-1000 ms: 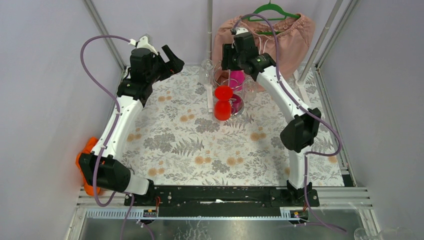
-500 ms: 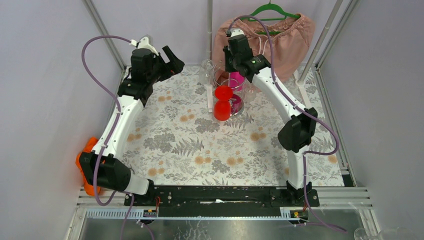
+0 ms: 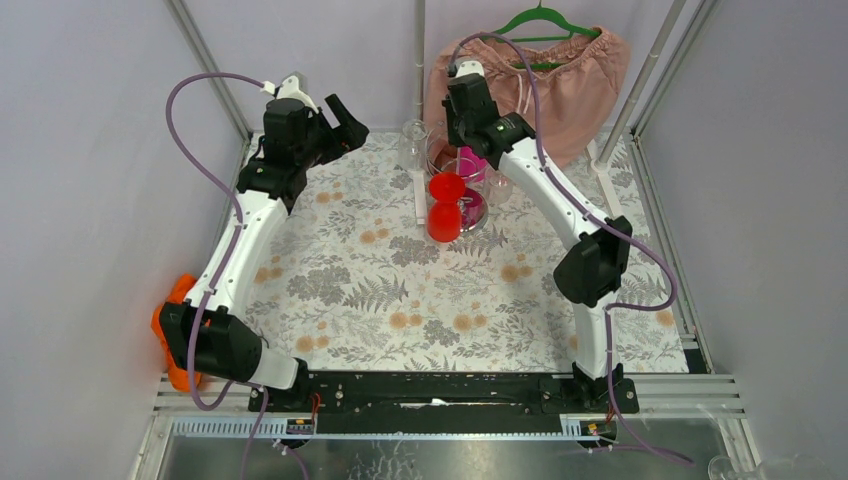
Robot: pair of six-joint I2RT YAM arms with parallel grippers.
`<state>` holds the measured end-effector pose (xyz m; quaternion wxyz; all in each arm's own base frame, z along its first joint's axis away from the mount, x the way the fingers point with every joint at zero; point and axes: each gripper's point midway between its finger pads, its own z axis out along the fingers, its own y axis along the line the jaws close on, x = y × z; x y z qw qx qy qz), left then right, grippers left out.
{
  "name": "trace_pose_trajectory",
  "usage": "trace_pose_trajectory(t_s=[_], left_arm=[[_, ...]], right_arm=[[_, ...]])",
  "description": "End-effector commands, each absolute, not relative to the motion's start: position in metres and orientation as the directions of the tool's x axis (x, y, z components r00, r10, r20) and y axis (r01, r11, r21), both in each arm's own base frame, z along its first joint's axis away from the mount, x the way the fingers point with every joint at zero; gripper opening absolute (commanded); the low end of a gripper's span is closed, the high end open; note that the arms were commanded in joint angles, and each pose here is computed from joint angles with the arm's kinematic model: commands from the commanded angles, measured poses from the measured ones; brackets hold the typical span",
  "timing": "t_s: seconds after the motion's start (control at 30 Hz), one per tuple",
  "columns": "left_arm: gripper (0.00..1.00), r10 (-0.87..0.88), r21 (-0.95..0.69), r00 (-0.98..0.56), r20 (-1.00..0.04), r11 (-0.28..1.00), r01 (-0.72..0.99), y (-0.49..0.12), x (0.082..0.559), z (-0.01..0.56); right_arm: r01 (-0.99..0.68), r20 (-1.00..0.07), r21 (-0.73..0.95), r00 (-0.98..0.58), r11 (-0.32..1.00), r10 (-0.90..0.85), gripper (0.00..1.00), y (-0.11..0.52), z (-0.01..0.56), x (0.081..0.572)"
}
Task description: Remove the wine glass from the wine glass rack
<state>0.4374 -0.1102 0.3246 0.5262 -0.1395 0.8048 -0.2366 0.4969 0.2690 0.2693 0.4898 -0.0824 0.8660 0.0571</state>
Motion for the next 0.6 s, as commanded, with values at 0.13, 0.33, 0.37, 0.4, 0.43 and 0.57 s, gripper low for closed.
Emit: trace_pose_trajectory(t_s=[0.13, 0.33, 0.37, 0.4, 0.43, 0.57], left_arm=[[0.92, -0.470, -0.526, -0.406, -0.783, 0.850, 0.032, -0.110, 0.435, 0.324], [0.92, -0.468, -0.530, -0.408, -0.784, 0.847, 0.046, -0.115, 0.431, 0.327], [0.92, -0.466, -0.529, -0.408, -0.785, 0.847, 0.049, -0.116, 0.431, 0.328], [0.92, -0.466, -0.529, -0.408, -0.785, 0.847, 0.052, -0.116, 0.430, 0.328], [0.92, -0.465, -0.530, -0.407, -0.786, 0.846, 0.055, -0.117, 0.429, 0.330], [0.92, -0.466, -0.531, -0.403, -0.788, 0.845, 0.061, -0.119, 0.426, 0.333]], right_arm=[[-0.161, -0.908, -0.034, -0.407, 0.986, -0.098, 0.00, 0.256, 0.324, 0.470], [-0.166, -0.910, -0.035, -0.403, 0.986, -0.100, 0.00, 0.252, 0.327, 0.456], [-0.164, -0.909, -0.036, -0.405, 0.986, -0.100, 0.00, 0.251, 0.327, 0.454], [-0.162, -0.911, -0.035, -0.401, 0.986, -0.098, 0.00, 0.249, 0.329, 0.452], [-0.163, -0.913, -0.033, -0.397, 0.986, -0.096, 0.00, 0.249, 0.331, 0.450], [-0.168, -0.919, -0.026, -0.383, 0.985, -0.090, 0.00, 0.248, 0.339, 0.445]])
